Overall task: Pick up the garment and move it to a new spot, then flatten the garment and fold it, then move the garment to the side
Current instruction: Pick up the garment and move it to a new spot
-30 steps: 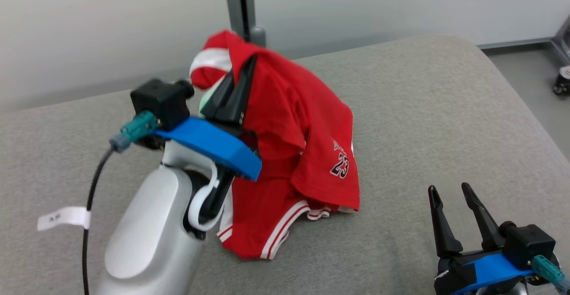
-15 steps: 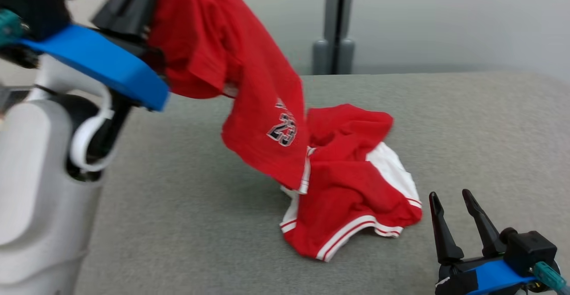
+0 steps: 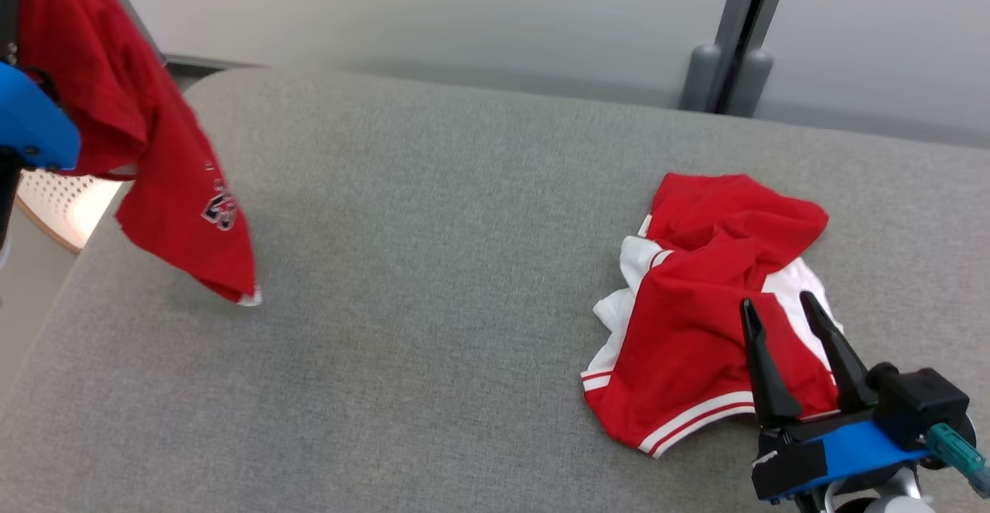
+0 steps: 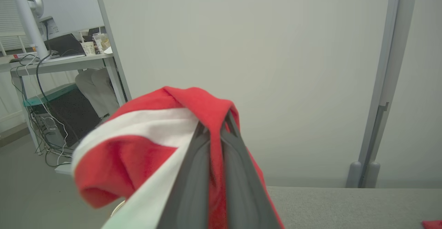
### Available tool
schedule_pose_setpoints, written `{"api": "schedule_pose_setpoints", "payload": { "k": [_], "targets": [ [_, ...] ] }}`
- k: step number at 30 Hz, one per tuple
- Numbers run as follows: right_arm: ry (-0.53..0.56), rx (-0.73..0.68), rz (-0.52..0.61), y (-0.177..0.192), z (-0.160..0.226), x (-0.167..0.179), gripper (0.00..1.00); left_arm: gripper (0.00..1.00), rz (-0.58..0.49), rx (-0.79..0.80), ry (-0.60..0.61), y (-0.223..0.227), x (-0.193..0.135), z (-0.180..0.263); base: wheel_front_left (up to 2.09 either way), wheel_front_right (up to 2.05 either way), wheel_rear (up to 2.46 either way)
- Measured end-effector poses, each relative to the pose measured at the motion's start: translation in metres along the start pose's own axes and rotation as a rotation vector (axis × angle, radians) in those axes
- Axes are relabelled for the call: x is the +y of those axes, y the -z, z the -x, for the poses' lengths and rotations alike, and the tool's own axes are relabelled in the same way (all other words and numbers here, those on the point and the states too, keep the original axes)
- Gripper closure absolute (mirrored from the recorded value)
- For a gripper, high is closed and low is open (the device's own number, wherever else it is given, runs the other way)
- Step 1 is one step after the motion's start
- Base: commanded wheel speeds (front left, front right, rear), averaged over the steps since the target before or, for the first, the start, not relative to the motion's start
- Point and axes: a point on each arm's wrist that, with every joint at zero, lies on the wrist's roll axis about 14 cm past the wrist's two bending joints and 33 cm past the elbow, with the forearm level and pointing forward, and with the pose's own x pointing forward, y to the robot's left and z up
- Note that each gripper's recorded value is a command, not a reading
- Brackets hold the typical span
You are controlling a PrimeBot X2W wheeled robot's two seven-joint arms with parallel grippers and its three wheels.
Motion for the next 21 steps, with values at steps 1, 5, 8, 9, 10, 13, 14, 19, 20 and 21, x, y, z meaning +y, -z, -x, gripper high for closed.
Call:
{"api": "schedule_pose_setpoints", "payload": {
  "k": [1, 5, 8, 9, 10, 13, 14, 19, 20, 21],
  "targets": [
    [-0.008, 0.003, 0.001, 0.001, -0.004, 0.002, 0.00, 1.00, 0.004, 0.026, -0.024, 0.011, 0.007, -0.002, 0.00, 0.00, 0.00],
    [-0.020, 0.027, 0.006, 0.010, -0.018, 0.001, 0.00, 1.00, 0.030, 0.132, -0.102, 0.059, 0.030, -0.009, 0.00, 0.00, 0.00],
    [-0.017, 0.055, 0.009, 0.021, -0.025, -0.002, 0.00, 1.00, 0.059, 0.222, -0.137, 0.101, 0.036, -0.014, 0.00, 0.00, 0.00],
    [-0.013, 0.063, 0.011, 0.024, -0.028, -0.005, 0.00, 1.00, 0.074, 0.255, -0.146, 0.117, 0.037, -0.014, 0.00, 0.00, 0.00],
    [-0.008, 0.069, 0.010, 0.027, -0.030, -0.007, 0.00, 1.00, 0.089, 0.282, -0.154, 0.132, 0.036, -0.015, 0.00, 0.00, 0.00],
    [0.018, 0.085, 0.012, 0.034, -0.030, -0.018, 0.00, 0.78, 0.154, 0.378, -0.163, 0.177, 0.025, -0.015, 0.00, 0.00, 0.00],
    [0.029, 0.087, 0.014, 0.035, -0.029, -0.022, 0.00, 0.01, 0.177, 0.408, -0.158, 0.190, 0.019, -0.015, 0.00, 0.00, 0.00],
    [0.081, 0.085, 0.026, 0.031, -0.020, -0.039, 0.00, 0.00, 0.238, 0.506, -0.150, 0.224, 0.003, -0.016, 0.00, 0.00, 0.00],
    [0.085, 0.081, 0.026, 0.030, -0.018, -0.040, 0.00, 0.00, 0.244, 0.523, -0.147, 0.226, 0.001, -0.015, 0.00, 0.00, 0.00],
    [0.090, 0.072, 0.025, 0.026, -0.017, -0.041, 0.00, 0.00, 0.247, 0.539, -0.144, 0.226, 0.001, -0.013, 0.00, 0.00, 0.00]
  ]
}}
